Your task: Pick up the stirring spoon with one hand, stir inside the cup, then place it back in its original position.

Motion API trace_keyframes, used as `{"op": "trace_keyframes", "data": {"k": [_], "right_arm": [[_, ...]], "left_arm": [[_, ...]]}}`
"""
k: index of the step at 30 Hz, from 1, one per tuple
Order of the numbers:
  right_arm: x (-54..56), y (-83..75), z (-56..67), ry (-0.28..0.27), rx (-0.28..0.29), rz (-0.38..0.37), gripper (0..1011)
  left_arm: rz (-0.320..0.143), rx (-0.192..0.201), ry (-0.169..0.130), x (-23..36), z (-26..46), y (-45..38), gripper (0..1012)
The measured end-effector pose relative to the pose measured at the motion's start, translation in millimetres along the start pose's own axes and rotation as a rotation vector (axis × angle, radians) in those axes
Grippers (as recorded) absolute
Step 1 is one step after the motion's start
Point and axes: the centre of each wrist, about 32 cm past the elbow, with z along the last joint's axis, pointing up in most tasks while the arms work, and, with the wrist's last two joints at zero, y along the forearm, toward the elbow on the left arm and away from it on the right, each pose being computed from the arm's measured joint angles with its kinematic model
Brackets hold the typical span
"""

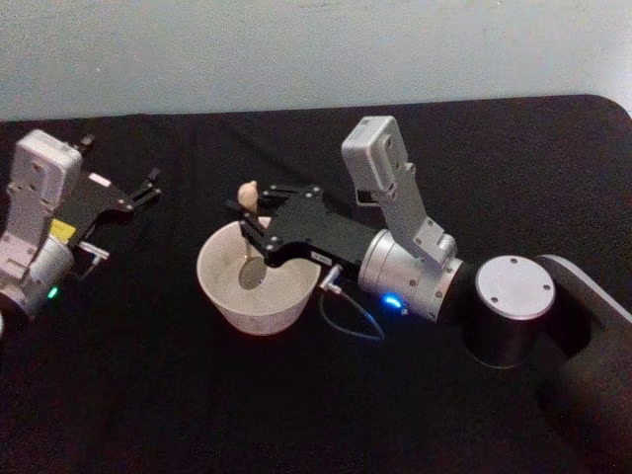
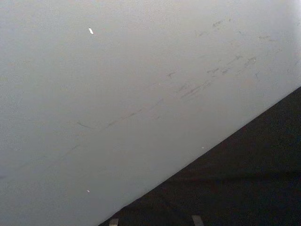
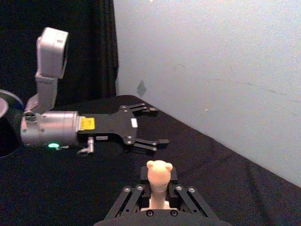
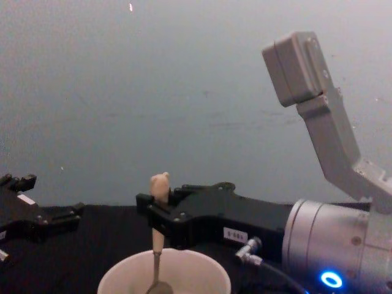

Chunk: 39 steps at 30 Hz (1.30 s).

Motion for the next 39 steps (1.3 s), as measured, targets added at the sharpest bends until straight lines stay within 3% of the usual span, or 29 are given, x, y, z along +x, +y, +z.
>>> {"op": "trace_keyframes", "data": {"k": [7, 21, 31, 39], "right_arm": [[5.9, -2.2, 0.1, -0.002, 0.000, -0.029, 212], [11.9, -24.1, 1.2, 0.004, -0.010, -0.040, 212], [5.2, -35.6, 0.9, 0.013, -0.023, 0.005, 212], [-2.5, -33.8, -0.8, 0.015, -0.029, 0.039, 212]], "left_arm": [[0.000, 0.000, 0.000, 0.0, 0.0, 0.0, 1001], [0.000, 0.000, 0.000, 0.0, 0.0, 0.0, 1001], [0.000, 0.000, 0.000, 0.0, 0.0, 0.0, 1001], [0.000, 0.000, 0.000, 0.0, 0.0, 0.0, 1001]]}}
